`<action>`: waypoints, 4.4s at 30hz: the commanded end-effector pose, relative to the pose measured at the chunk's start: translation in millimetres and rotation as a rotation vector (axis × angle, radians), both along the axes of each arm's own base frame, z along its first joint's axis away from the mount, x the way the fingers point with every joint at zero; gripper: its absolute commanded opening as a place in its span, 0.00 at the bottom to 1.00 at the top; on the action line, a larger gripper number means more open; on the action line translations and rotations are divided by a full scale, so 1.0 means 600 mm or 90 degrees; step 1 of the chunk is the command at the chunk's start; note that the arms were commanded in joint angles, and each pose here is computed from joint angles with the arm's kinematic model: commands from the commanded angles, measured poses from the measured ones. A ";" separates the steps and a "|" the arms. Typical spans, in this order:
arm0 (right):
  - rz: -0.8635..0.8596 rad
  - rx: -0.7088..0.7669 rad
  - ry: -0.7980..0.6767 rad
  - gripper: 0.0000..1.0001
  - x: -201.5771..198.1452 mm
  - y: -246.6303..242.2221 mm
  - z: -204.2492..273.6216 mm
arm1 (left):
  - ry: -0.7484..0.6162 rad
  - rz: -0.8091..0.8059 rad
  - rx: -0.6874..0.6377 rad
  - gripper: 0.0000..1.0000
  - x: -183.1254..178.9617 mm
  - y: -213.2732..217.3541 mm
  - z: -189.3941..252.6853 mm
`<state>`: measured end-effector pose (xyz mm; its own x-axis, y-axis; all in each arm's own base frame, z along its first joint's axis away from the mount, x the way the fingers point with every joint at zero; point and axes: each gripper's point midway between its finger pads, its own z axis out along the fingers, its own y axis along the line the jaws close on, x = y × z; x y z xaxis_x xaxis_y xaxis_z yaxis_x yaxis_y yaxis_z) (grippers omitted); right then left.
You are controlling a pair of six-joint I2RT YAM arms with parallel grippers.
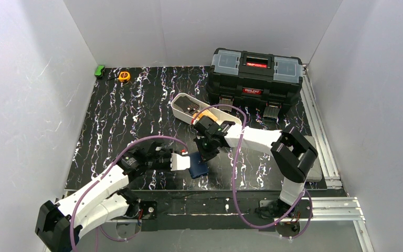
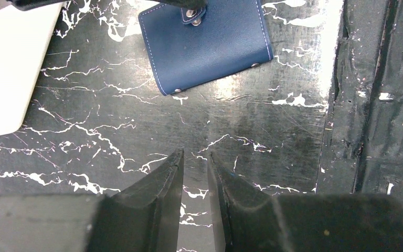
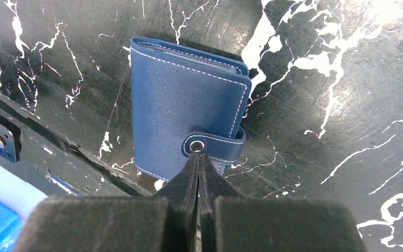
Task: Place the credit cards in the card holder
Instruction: Close the card holder at the center of the board, then reset both arms
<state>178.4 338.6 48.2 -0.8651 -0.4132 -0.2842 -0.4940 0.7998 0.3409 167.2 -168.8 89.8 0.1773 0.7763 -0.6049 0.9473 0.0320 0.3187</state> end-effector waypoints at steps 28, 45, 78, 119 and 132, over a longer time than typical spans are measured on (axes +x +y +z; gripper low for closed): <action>0.001 -0.003 0.017 0.01 0.009 0.026 -0.008 | 0.009 -0.014 -0.028 0.22 -0.014 -0.006 -0.002; 0.014 -0.055 0.024 0.21 0.010 0.016 0.019 | 0.011 0.007 -0.042 0.24 -0.011 -0.008 0.002; -0.733 -0.210 -0.680 0.98 0.206 -0.639 0.222 | 0.171 0.789 -0.343 0.98 0.251 0.244 0.058; -0.618 -0.073 -0.747 0.98 0.306 -0.616 0.110 | -0.041 0.714 -0.489 0.98 0.322 0.235 -0.049; -0.584 -0.041 -0.769 0.98 0.308 -0.611 0.105 | -0.041 0.713 -0.488 0.98 0.323 0.235 -0.048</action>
